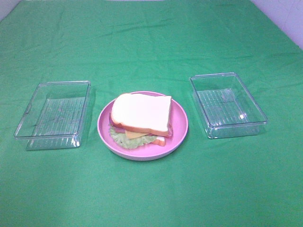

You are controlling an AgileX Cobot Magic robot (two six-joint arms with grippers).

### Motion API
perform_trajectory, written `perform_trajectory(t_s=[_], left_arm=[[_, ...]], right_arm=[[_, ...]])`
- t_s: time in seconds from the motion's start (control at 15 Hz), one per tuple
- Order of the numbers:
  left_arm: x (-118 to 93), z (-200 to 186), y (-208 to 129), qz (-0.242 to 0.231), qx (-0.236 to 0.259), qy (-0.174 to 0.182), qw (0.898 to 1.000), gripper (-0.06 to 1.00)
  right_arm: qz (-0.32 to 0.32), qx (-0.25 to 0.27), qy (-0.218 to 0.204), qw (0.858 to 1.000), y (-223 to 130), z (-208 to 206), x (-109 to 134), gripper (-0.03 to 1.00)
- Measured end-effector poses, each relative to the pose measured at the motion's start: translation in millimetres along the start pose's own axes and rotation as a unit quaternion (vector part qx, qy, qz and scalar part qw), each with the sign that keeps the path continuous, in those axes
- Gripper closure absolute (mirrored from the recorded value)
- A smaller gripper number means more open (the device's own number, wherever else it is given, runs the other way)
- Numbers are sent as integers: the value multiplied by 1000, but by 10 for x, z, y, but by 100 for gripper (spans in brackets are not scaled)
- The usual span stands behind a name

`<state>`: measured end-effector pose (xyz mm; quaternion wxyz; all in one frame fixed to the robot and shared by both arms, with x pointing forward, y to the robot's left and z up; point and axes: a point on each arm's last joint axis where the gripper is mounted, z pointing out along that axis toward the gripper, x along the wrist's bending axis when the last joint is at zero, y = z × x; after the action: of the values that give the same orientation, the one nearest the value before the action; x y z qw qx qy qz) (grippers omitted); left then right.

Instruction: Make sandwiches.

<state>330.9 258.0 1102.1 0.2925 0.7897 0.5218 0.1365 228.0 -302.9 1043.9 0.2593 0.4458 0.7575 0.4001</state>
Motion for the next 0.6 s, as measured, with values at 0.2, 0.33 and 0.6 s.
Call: perform_trajectory(t_s=[0.2,0.33,0.6], left_arm=[[-22,-24,-453,18,-43,3,999,22],[-23,22,-652,40,-55,5,998,22],[-69,-65,-894,70,-133,2,989,22]], right_arm=[[0,0,0,1000,0,0,0,18],[0,0,0,1000,0,0,0,18],[0,0,0,1000,0,0,0,18]])
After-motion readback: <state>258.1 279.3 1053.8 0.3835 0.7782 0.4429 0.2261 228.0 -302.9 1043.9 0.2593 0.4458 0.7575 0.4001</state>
